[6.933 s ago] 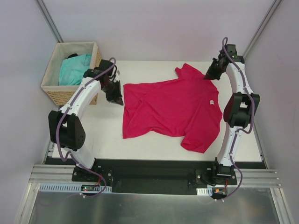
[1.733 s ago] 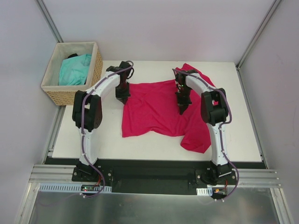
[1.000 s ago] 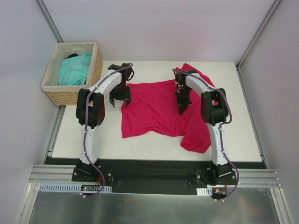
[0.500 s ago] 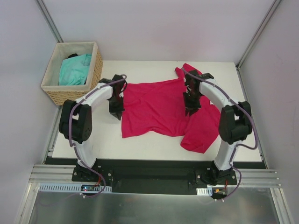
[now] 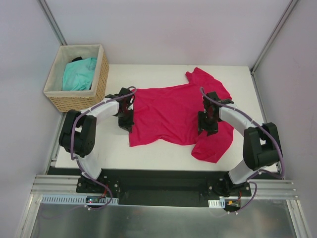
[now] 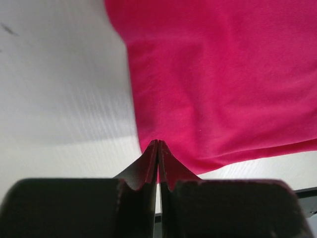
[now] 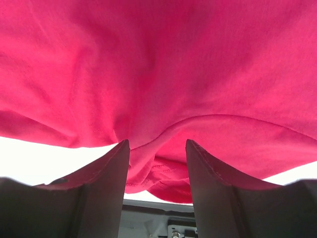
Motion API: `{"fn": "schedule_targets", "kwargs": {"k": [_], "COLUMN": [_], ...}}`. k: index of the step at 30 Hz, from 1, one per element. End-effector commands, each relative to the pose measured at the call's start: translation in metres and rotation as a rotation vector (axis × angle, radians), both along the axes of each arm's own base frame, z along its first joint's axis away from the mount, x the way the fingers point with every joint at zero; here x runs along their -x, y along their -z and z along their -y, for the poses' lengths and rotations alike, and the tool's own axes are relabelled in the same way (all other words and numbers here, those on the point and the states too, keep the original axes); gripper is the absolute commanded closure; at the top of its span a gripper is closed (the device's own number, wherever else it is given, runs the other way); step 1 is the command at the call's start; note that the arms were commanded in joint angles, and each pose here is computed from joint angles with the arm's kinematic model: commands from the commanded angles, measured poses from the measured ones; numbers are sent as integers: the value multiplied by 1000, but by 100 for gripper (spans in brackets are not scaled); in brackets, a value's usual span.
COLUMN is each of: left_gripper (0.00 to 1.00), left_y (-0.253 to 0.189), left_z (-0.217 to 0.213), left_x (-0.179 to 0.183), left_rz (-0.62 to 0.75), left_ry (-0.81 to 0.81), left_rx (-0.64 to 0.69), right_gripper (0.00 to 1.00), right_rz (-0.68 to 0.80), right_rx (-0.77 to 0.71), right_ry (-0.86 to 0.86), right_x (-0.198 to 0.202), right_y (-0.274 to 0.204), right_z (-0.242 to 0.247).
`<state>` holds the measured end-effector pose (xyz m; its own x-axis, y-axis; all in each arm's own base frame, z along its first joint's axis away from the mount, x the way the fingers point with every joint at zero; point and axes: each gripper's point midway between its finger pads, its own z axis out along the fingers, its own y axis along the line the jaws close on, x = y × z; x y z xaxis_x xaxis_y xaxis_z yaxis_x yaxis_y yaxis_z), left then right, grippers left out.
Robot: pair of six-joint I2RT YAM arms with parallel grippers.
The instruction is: Fold and stack the t-shirts
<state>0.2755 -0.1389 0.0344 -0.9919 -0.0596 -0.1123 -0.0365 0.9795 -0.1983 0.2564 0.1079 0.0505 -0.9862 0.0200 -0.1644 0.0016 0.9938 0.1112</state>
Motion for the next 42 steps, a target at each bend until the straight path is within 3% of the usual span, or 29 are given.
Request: {"fn": "schedule_targets", "kwargs": {"k": [1,13,22,31,42], "left_gripper": [100,100,100,100,100], "left_y": [6,-27,-23,-2,18], "left_z": [15,5,8,14,16], "left_x": [-3,27,74,63,50], "left_rz": [5,26,-72,-18,-3], "left_ry": [72,70,95,128,147], "left_rx": [47,34,77,95,80], "right_gripper": [48,47,46,46,46], "right_rz": [45,78,101,213,237], "right_rx": [-1,-17,-22,-131,-135], "right_ry": [19,10,10,-42,-61], "right_x": [-13,-22,-32,-57,-55], "right_y": [-8,-15,-21,-34,-38], "right_z": [0,-4,-7,-29,-28]}}
